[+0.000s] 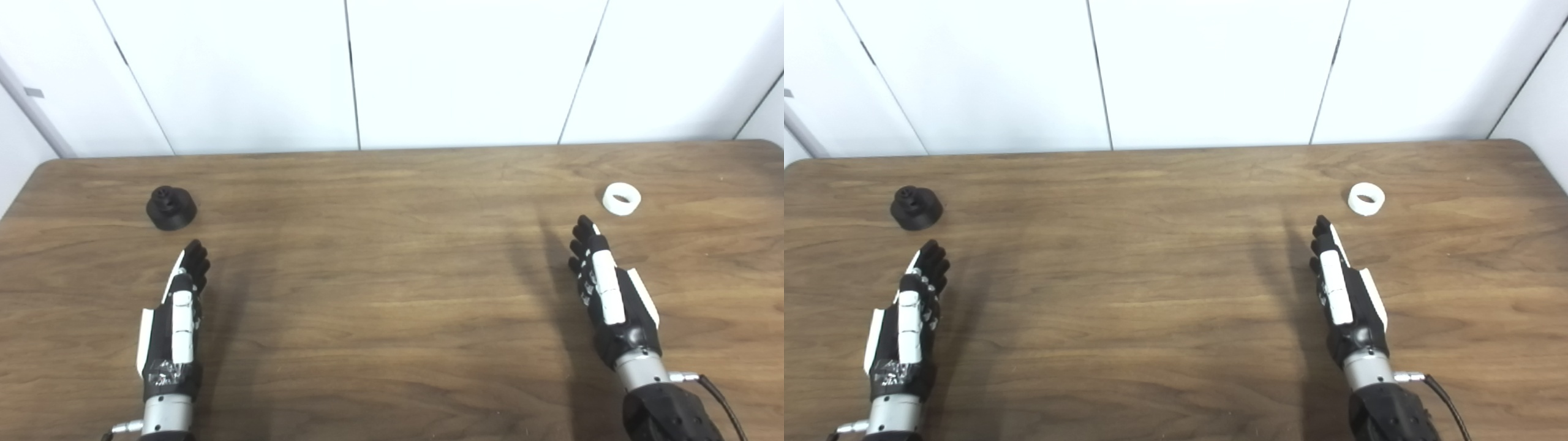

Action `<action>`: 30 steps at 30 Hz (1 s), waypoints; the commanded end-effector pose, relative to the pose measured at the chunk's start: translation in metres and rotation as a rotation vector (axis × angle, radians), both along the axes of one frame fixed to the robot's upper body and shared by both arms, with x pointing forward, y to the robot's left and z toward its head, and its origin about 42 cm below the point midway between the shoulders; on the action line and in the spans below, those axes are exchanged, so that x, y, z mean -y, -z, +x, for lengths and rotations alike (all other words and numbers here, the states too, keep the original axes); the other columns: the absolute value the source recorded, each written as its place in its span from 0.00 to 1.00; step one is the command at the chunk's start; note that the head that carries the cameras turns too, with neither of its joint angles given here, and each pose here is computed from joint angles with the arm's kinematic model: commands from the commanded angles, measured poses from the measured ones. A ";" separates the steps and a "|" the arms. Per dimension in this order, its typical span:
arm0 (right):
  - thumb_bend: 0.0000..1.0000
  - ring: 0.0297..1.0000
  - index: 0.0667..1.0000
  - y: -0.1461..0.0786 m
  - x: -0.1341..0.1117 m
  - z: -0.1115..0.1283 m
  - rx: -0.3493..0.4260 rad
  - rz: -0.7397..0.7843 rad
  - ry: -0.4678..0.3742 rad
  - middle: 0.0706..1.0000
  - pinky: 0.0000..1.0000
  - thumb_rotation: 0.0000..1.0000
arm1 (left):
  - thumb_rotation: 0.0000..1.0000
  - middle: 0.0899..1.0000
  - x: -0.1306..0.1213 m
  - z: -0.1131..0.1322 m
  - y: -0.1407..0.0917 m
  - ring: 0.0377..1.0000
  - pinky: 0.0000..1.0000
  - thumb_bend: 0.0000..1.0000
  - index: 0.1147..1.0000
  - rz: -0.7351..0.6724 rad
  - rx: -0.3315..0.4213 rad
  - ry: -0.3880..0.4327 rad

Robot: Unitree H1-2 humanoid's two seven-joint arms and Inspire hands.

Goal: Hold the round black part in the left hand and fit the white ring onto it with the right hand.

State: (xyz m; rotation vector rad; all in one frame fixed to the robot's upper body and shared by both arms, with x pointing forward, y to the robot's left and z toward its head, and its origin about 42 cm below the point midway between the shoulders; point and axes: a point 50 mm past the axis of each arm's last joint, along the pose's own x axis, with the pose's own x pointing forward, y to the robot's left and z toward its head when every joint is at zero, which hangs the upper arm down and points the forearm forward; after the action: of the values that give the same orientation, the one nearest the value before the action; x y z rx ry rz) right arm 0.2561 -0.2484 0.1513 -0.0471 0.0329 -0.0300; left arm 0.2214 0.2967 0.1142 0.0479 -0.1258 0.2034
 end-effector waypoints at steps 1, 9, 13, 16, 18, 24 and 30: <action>0.58 1.00 1.00 -0.018 -0.002 0.004 0.081 -0.007 -0.010 1.00 1.00 1.00 | 0.97 0.97 -0.002 0.002 -0.013 0.97 1.00 0.54 0.95 0.038 0.058 0.022; 0.58 1.00 1.00 -0.017 -0.001 0.004 0.079 -0.014 -0.010 1.00 1.00 1.00 | 0.98 0.96 -0.003 0.002 -0.013 0.97 1.00 0.54 0.92 0.062 0.055 0.026; 0.57 1.00 1.00 -0.017 0.000 0.003 0.080 -0.014 -0.006 1.00 1.00 1.00 | 0.97 0.96 -0.001 0.001 -0.012 0.98 1.00 0.55 0.92 0.055 0.048 0.023; 0.56 1.00 1.00 -0.017 0.004 0.001 0.086 -0.025 -0.012 1.00 1.00 1.00 | 0.97 0.95 0.003 0.000 -0.012 0.96 1.00 0.53 0.92 0.058 0.053 0.024; 0.55 1.00 1.00 -0.016 0.008 0.001 0.086 -0.024 -0.017 1.00 1.00 1.00 | 0.97 0.95 0.007 0.000 -0.011 0.96 0.99 0.53 0.92 0.063 0.051 0.025; 0.53 1.00 1.00 -0.008 0.021 0.000 0.069 -0.010 -0.028 1.00 1.00 1.00 | 0.94 0.94 0.024 0.000 -0.001 0.95 0.99 0.53 0.91 0.088 0.039 0.034; 0.52 1.00 1.00 0.000 0.030 0.002 0.062 0.005 -0.041 1.00 1.00 1.00 | 0.90 0.94 0.036 0.001 0.008 0.95 1.00 0.56 0.90 0.102 0.015 0.028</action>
State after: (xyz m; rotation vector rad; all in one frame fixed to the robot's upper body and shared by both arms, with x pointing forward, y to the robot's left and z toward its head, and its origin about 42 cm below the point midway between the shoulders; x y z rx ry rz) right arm 0.2541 -0.2767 0.1441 -0.0419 0.0181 0.0029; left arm 0.2230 0.2709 0.1126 0.1662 -0.1397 0.1667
